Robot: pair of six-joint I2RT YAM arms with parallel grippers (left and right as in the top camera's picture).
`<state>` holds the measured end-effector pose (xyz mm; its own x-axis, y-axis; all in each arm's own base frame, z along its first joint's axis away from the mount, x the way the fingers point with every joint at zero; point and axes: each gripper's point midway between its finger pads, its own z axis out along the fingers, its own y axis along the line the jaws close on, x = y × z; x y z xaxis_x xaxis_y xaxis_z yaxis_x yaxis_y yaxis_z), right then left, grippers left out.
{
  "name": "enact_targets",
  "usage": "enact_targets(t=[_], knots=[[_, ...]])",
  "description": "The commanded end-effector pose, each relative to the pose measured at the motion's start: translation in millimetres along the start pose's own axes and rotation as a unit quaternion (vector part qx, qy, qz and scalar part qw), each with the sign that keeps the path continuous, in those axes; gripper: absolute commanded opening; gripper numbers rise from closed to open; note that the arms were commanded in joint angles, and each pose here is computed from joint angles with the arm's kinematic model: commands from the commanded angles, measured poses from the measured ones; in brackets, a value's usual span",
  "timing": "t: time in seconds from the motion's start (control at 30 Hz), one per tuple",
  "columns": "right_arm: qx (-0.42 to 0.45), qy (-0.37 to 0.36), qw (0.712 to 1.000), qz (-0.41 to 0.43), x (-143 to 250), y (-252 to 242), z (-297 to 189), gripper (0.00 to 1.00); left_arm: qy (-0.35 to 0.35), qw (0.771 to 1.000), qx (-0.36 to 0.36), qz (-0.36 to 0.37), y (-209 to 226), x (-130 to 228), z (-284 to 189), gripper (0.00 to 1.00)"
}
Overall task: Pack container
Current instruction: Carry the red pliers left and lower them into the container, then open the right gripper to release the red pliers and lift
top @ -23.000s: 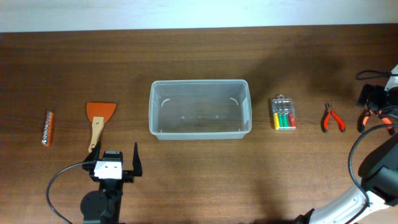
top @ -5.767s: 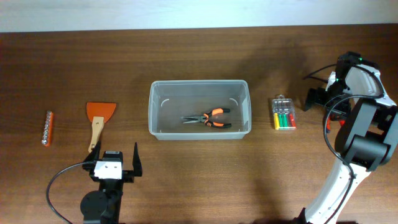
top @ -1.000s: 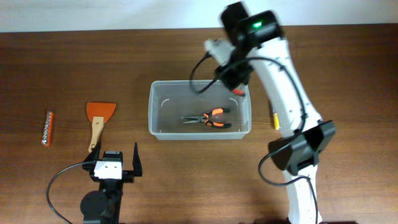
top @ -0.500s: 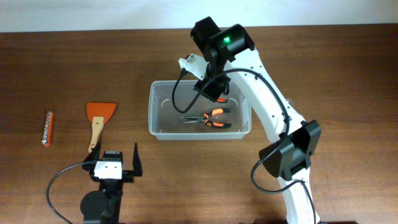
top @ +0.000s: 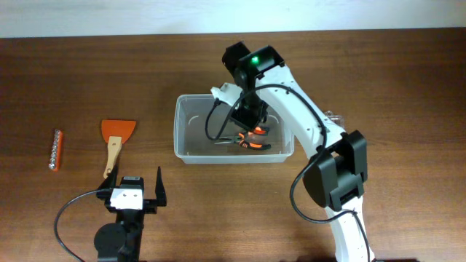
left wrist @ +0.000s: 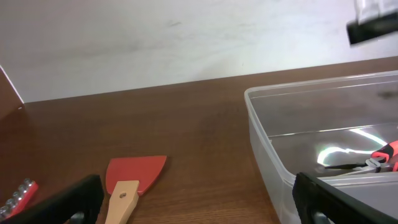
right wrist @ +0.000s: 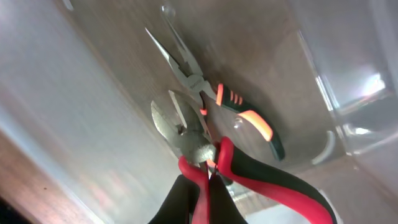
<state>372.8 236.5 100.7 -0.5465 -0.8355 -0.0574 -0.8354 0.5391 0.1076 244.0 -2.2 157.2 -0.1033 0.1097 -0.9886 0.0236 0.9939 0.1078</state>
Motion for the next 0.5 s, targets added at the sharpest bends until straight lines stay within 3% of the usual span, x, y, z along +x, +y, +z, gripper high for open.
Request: enact_targets(t=[0.0,0.37,0.47], knots=[[-0.001,-0.004,1.000,-0.004,5,3,0,0.05,-0.001,1.000,-0.006,0.006,2,1,0,0.99],[-0.005,-0.003,1.000,-0.001,8,-2,28,0.06,-0.001,1.000,-0.006,0.006,2,1,0,0.99],[-0.011,-0.011,1.000,0.002,6,-3,28,0.13,-0.001,1.000,-0.006,0.006,2,1,0,0.99]])
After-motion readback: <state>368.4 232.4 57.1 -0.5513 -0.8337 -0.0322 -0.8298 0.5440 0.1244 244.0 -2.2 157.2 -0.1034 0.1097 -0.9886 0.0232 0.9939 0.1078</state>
